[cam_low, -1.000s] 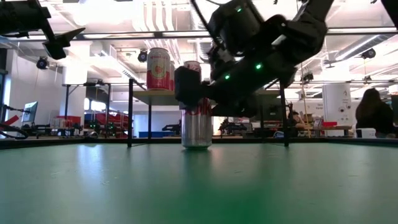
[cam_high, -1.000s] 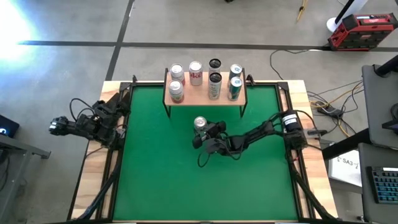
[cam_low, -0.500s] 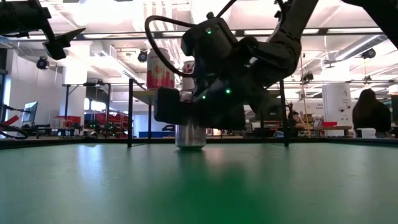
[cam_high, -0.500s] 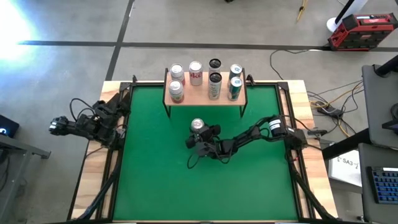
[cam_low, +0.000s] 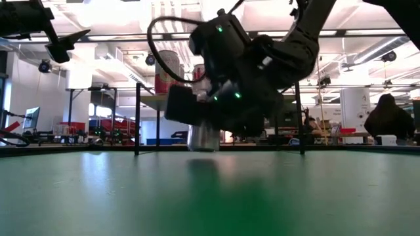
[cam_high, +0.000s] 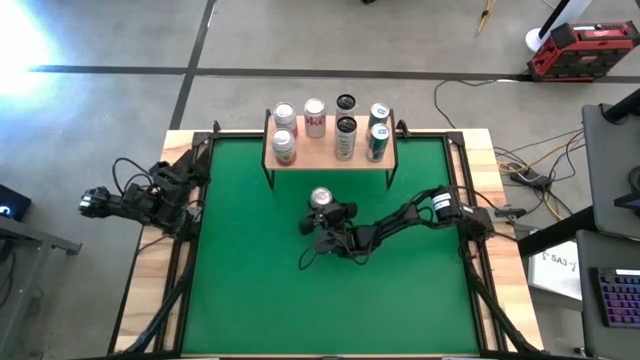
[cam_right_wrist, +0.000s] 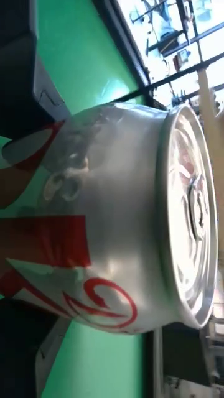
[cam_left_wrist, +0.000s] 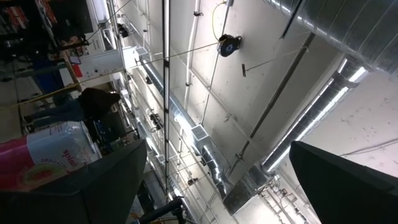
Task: Place canned beverage on shelf
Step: Put the red-silver soda can on the shelf aligned with the other red-silver soda can
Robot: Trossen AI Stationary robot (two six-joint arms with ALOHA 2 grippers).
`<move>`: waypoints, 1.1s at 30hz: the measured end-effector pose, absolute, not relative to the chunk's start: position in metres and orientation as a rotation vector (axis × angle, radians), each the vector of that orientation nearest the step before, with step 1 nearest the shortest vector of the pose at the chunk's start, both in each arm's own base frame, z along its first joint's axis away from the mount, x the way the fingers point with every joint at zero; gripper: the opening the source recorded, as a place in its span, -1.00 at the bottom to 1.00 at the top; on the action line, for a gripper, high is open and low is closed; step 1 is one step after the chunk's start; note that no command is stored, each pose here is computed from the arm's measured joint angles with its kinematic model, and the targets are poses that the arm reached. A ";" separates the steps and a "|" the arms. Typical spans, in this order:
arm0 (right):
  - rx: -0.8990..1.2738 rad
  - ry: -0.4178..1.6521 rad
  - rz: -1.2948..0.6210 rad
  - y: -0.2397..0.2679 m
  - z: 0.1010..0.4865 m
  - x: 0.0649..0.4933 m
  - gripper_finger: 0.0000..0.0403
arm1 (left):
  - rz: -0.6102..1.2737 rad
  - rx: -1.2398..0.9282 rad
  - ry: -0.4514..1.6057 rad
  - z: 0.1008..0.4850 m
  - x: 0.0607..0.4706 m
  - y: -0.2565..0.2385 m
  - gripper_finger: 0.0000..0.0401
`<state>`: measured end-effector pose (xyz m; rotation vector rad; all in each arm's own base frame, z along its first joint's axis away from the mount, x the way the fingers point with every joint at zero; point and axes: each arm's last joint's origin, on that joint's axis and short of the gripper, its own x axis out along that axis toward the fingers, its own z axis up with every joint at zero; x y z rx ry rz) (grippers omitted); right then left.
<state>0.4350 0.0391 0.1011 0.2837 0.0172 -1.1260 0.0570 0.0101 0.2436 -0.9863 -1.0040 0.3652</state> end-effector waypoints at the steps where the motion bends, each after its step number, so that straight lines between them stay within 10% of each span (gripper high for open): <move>1: 0.273 0.014 -1.128 0.040 0.105 0.438 0.46 | 0.365 -0.986 -1.004 0.244 0.057 0.010 0.89; 33: 0.264 0.053 -1.074 -0.025 0.265 0.441 0.48 | 0.369 -0.981 -0.995 0.243 0.058 0.010 0.89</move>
